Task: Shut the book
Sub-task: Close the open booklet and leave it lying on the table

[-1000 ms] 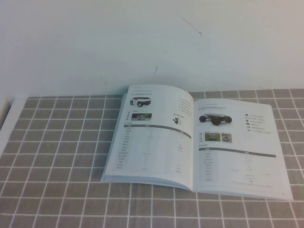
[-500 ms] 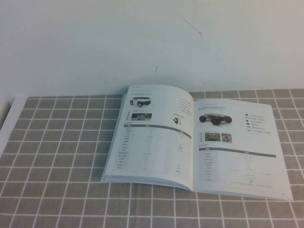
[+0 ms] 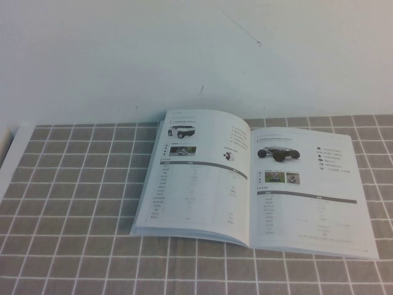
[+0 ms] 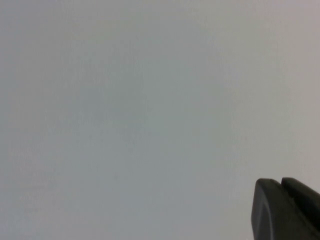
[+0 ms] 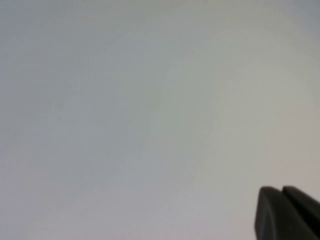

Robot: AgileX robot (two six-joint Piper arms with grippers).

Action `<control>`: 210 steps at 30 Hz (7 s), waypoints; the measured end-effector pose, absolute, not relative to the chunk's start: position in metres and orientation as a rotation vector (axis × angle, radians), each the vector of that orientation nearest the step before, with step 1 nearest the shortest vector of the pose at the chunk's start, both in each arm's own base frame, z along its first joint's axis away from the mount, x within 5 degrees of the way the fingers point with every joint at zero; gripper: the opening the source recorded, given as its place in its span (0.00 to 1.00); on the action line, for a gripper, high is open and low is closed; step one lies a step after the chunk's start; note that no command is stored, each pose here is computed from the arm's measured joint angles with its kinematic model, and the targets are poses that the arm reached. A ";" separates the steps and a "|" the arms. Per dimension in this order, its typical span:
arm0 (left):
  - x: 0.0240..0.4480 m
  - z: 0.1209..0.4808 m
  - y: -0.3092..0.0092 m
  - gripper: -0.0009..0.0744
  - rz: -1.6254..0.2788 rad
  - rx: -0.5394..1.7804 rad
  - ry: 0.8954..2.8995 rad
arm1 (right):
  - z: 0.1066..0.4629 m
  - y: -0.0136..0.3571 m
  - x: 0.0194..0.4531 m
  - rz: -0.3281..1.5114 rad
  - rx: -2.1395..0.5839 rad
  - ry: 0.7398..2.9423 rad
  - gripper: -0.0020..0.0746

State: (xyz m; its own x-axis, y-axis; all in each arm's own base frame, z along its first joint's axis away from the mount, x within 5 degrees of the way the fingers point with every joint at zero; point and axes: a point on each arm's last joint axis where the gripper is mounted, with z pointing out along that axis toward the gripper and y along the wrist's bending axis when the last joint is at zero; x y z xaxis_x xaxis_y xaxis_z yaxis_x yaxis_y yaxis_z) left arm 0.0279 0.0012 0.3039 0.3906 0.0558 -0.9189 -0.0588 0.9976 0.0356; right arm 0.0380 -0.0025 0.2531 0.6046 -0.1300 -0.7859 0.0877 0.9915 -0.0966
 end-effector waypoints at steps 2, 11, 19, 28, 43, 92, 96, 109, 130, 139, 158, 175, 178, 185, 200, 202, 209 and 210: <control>0.021 0.324 0.001 0.01 0.072 -0.007 1.191 | 0.254 0.000 0.040 -0.143 -0.094 0.964 0.02; 0.058 0.351 -0.009 0.01 -0.470 -0.343 1.563 | 0.275 0.001 0.038 -0.181 -0.205 1.364 0.02; 0.116 0.331 -0.027 0.01 -0.890 -0.573 1.807 | 0.257 0.004 0.043 -0.074 -0.193 1.685 0.02; 0.181 0.307 -0.040 0.11 -1.214 -0.702 1.877 | 0.249 0.011 0.063 0.101 -0.117 1.845 0.02; 0.245 0.221 -0.058 0.59 -1.430 -0.826 2.209 | 0.254 0.034 0.169 0.309 -0.276 2.207 0.02; 0.261 0.140 -0.192 0.45 -1.122 -0.770 2.655 | 0.138 0.113 0.360 0.422 -0.380 2.424 0.02; 0.264 0.147 -0.193 0.45 -1.134 -0.730 2.632 | 0.138 0.113 0.360 0.424 -0.377 2.425 0.02; 0.261 0.234 -0.163 0.29 -0.972 -0.569 2.270 | 0.138 0.113 0.360 0.425 -0.373 2.425 0.02; 0.244 0.266 -0.157 0.01 -0.953 -0.022 2.202 | 0.138 0.115 0.359 0.451 -0.395 2.423 0.02; 0.223 0.243 -0.117 0.01 -0.841 0.338 2.709 | 0.138 0.115 0.359 0.434 -0.422 2.415 0.02; 0.293 0.269 -0.057 0.01 -0.471 -0.305 2.286 | 0.138 0.111 0.361 0.363 -0.427 2.404 0.02; 0.353 0.247 -0.030 0.01 0.371 0.024 2.941 | 0.138 0.109 0.363 0.337 -0.420 2.395 0.02; 0.367 0.259 -0.017 0.01 0.562 -0.092 2.761 | 0.138 0.110 0.363 0.339 -0.421 2.395 0.02; 0.396 0.300 -0.014 0.01 0.496 -0.244 2.290 | 0.138 0.110 0.363 0.338 -0.424 2.395 0.02; 0.392 0.398 -0.063 0.01 -0.302 -0.029 1.638 | 0.138 0.109 0.363 0.331 -0.416 2.394 0.02; 0.390 0.405 -0.069 0.01 -0.363 0.029 1.565 | 0.138 0.109 0.363 0.332 -0.413 2.394 0.02; 0.372 0.436 -0.093 0.01 -0.632 0.260 1.232 | 0.138 0.109 0.363 0.328 -0.414 2.394 0.02; 0.368 0.440 -0.095 0.01 -0.684 0.267 1.203 | 0.138 0.109 0.363 0.329 -0.413 2.394 0.02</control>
State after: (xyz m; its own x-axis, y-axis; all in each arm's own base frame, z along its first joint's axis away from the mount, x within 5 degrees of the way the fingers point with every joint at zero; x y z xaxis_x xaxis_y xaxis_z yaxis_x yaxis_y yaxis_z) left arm 0.3675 -0.0949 0.4405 0.1908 -0.3429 -0.9198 0.6147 0.7722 -0.1604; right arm 0.3631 0.1088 0.1380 -0.7209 -0.2061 -0.6617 -0.3769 0.9178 0.1247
